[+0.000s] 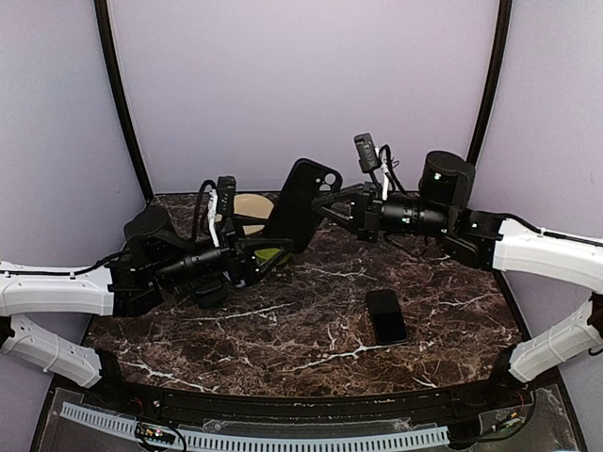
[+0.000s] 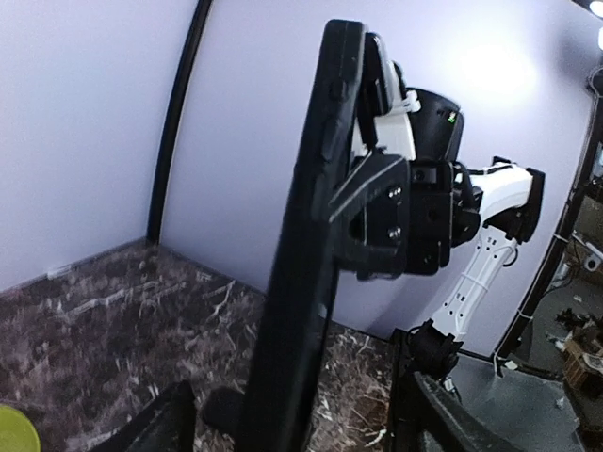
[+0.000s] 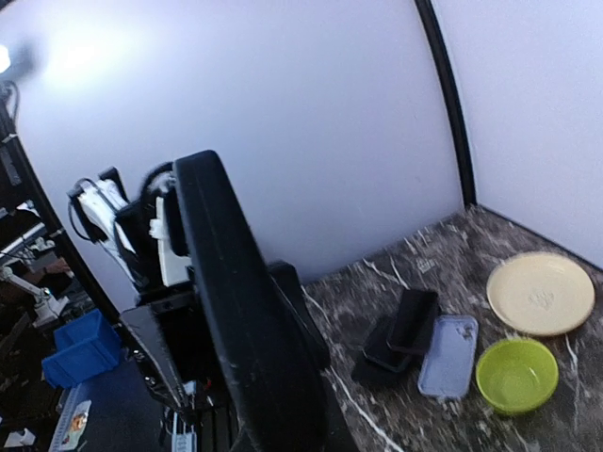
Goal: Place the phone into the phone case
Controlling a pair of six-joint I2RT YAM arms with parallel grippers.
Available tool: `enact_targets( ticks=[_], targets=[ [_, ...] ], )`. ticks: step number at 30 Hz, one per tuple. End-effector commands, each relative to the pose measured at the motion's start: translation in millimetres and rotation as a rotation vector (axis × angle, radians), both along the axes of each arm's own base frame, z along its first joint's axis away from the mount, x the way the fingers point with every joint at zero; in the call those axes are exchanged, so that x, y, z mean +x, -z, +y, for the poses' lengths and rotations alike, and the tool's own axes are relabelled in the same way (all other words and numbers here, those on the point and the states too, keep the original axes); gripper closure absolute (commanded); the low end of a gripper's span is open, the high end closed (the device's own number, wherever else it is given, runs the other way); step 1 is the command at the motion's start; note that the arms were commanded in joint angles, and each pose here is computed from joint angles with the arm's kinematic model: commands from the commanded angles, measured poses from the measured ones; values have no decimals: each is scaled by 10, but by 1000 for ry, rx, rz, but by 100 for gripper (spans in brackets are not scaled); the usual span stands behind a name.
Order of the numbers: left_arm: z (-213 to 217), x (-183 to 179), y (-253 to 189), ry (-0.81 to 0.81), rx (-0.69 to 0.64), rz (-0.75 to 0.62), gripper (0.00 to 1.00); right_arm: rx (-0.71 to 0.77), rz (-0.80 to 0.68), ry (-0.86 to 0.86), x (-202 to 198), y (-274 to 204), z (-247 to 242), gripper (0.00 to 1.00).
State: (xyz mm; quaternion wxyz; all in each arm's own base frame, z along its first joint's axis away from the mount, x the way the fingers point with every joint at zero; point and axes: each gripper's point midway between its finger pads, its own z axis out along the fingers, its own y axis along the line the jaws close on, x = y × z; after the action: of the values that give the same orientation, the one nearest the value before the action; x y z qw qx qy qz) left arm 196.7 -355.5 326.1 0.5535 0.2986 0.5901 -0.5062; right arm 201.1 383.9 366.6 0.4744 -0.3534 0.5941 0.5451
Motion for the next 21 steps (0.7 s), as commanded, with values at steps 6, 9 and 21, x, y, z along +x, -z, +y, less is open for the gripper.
enact_targets(
  ticks=[6, 9, 21],
  targets=[
    [944, 702, 722, -389, 368, 366, 8, -560, 488, -60, -3, 1488, -427, 100],
    [1336, 975, 953, -535, 394, 527, 8, -625, 620, -120, -122, 1927, -423, 100],
    [2895, 1822, 1803, -968, 165, 977, 16, -855, 883, -40, -91, 3154, -536, 89]
  ],
)
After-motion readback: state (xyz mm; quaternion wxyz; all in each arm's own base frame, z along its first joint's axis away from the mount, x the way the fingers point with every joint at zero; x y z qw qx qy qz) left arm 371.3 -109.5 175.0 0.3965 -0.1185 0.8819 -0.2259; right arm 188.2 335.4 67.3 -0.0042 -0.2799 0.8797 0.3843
